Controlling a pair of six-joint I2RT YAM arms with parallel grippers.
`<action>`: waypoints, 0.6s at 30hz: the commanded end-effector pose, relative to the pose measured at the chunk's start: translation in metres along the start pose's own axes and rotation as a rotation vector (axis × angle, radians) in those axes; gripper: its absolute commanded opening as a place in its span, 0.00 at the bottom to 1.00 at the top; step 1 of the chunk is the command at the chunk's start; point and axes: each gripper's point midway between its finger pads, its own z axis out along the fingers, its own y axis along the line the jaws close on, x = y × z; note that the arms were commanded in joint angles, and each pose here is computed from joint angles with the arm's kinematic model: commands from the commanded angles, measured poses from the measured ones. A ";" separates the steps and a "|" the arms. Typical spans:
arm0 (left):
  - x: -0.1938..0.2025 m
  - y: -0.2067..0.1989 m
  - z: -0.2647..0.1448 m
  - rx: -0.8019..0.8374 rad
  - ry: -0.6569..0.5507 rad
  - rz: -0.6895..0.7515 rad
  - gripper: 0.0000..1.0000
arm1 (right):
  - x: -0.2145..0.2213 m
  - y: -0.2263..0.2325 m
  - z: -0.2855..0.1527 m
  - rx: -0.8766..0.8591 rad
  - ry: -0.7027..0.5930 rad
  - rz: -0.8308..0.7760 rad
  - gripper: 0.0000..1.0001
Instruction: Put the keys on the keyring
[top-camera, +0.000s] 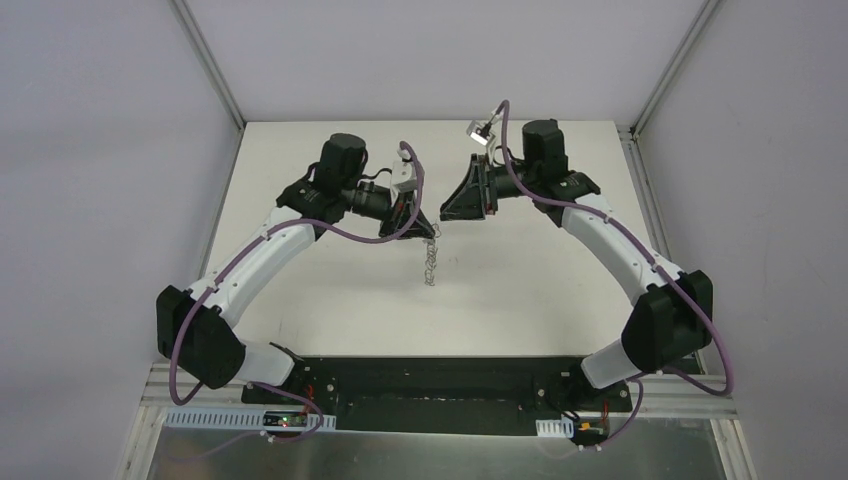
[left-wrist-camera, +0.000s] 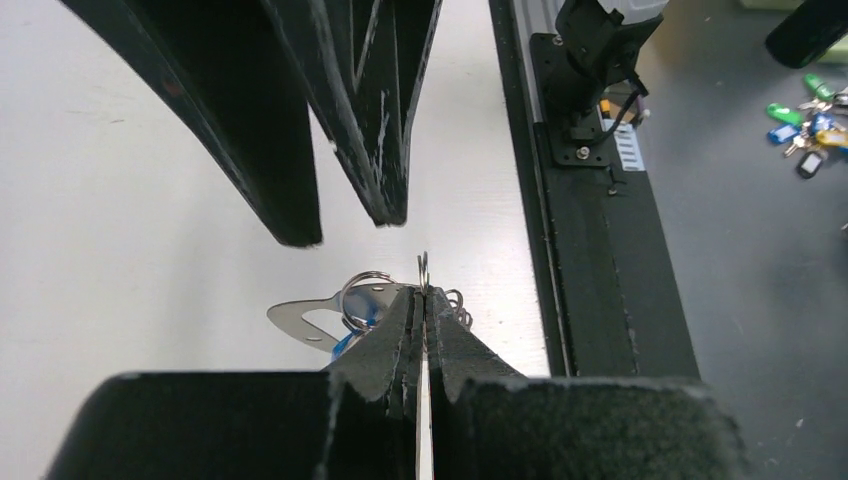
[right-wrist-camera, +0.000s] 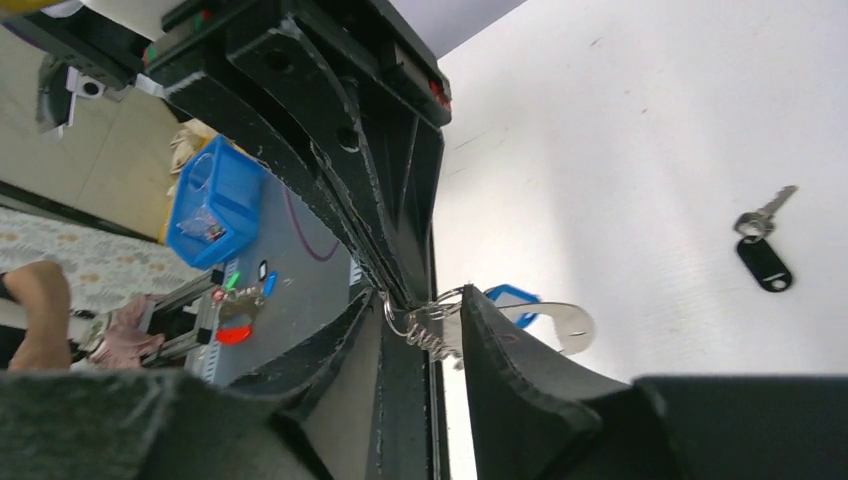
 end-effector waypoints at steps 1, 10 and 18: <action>-0.031 -0.017 -0.002 0.057 -0.130 -0.022 0.00 | -0.010 0.018 -0.016 0.047 -0.028 -0.157 0.40; -0.053 -0.008 -0.001 0.054 -0.288 -0.170 0.00 | 0.010 0.027 -0.024 0.068 0.021 -0.251 0.43; -0.051 -0.008 0.000 0.047 -0.312 -0.210 0.00 | 0.015 0.021 -0.020 0.122 0.044 -0.287 0.38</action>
